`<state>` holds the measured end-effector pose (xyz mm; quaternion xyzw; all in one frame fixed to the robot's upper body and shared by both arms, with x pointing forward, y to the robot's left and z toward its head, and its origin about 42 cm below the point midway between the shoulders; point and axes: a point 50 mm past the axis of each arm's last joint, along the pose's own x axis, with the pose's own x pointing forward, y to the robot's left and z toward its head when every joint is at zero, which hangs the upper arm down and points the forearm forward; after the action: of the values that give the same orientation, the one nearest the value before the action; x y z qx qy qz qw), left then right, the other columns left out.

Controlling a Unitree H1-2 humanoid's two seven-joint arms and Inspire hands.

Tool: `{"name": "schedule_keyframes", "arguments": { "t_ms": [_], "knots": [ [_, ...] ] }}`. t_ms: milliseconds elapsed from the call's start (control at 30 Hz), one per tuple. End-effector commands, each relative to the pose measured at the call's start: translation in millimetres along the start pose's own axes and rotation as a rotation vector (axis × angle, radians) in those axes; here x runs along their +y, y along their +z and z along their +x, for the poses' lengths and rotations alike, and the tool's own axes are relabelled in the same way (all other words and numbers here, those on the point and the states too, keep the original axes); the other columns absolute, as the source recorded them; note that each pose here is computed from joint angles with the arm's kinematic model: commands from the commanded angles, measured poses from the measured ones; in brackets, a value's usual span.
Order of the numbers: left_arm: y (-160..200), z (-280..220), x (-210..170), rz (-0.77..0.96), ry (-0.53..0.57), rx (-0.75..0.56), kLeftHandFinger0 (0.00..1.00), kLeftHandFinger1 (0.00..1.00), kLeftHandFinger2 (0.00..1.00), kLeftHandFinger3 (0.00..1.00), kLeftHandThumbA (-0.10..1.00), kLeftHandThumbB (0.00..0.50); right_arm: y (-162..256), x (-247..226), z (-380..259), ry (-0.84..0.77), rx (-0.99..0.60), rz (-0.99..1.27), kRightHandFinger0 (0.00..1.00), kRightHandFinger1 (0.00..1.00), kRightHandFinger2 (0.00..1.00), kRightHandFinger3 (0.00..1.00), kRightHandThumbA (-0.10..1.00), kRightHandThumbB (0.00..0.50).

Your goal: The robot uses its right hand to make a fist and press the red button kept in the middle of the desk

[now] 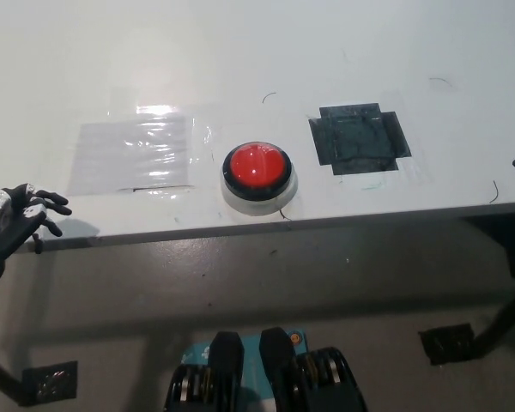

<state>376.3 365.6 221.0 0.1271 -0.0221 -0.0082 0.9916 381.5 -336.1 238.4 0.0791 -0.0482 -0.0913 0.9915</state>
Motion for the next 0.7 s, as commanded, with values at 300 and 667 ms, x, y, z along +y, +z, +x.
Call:
{"name": "schedule_keyframes", "arguments": {
  "t_ms": [300,667],
  "knots": [
    [16.5,1.6,4.0,0.002,-0.005,-0.051,0.19,0.33,0.46,0.6,0.48,0.0,22.7,1.4,8.7,0.024,-0.083,-0.012,0.0,0.28,0.29,0.27,1.0,0.171],
    [14.1,3.5,4.7,0.0,-0.01,-0.056,0.16,0.31,0.45,0.6,0.47,0.0,21.7,0.9,8.8,0.027,-0.077,-0.014,0.02,0.3,0.28,0.27,1.0,0.17]
  ]
}}
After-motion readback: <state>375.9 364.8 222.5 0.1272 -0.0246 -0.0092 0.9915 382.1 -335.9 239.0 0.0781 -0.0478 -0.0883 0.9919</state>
